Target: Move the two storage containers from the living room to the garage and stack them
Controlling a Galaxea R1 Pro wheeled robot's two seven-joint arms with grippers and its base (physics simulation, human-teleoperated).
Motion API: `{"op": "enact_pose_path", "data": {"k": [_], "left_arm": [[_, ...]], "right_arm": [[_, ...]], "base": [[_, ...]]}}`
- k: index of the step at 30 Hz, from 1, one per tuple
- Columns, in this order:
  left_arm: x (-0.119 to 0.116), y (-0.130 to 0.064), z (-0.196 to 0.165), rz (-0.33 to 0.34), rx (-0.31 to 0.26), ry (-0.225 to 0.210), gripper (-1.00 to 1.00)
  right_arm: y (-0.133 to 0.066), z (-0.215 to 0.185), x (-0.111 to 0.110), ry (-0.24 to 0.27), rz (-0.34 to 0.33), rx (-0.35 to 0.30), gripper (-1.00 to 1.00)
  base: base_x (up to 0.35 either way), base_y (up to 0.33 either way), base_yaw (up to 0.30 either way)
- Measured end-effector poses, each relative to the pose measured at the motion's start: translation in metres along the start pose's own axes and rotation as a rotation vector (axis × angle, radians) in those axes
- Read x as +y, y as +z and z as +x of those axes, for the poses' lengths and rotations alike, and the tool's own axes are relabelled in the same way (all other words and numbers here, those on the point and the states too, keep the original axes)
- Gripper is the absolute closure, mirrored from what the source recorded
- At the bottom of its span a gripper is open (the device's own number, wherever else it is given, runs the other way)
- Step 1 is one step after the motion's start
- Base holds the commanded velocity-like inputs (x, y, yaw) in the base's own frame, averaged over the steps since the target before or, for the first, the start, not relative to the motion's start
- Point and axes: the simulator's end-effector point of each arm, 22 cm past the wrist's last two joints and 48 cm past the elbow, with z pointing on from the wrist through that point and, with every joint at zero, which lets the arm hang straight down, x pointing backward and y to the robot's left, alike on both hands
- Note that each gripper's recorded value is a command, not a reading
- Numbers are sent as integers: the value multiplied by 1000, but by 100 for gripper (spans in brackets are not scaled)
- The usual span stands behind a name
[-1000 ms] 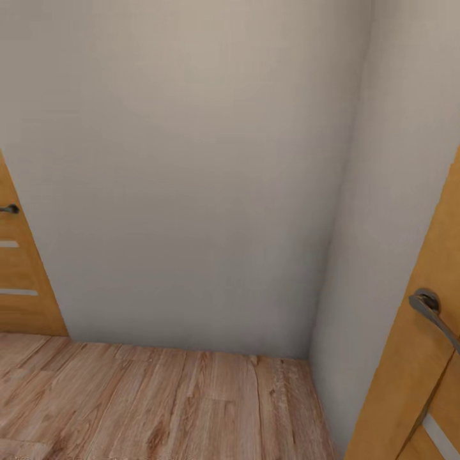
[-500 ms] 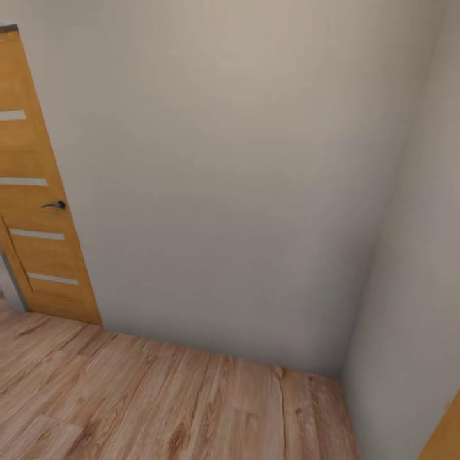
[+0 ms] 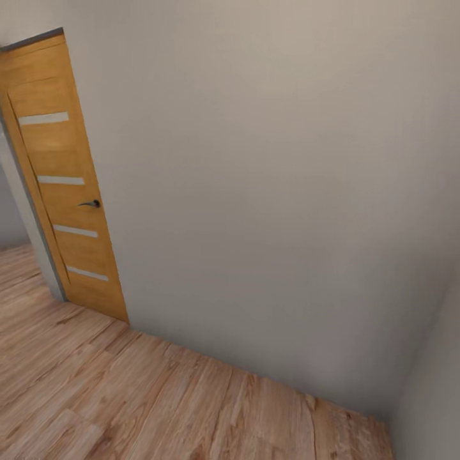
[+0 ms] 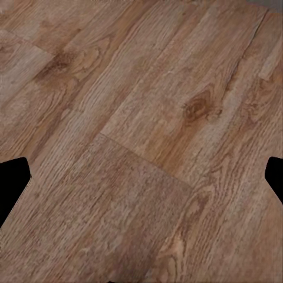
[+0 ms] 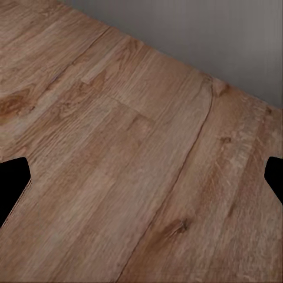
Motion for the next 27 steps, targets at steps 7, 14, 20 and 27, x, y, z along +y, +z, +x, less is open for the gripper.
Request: {"op": "enact_pose_path", "data": {"k": [7,14,20,27], "left_arm": [[1,0,0,-1,0,1,-100],[1,0,0,-2,0,1,-100],[1,0,0,-1,0,0,-100],[1,0,0,-1,0,0,-100]], "right_arm": [[0,0,0,0,0,0,-100],[0,0,0,0,0,1,-100],[0,0,0,0,0,0,-100],[0,0,0,0,0,0,-100]], "base": [[320,0,291],[320,0,291],[320,0,291],[320,0,291]]}}
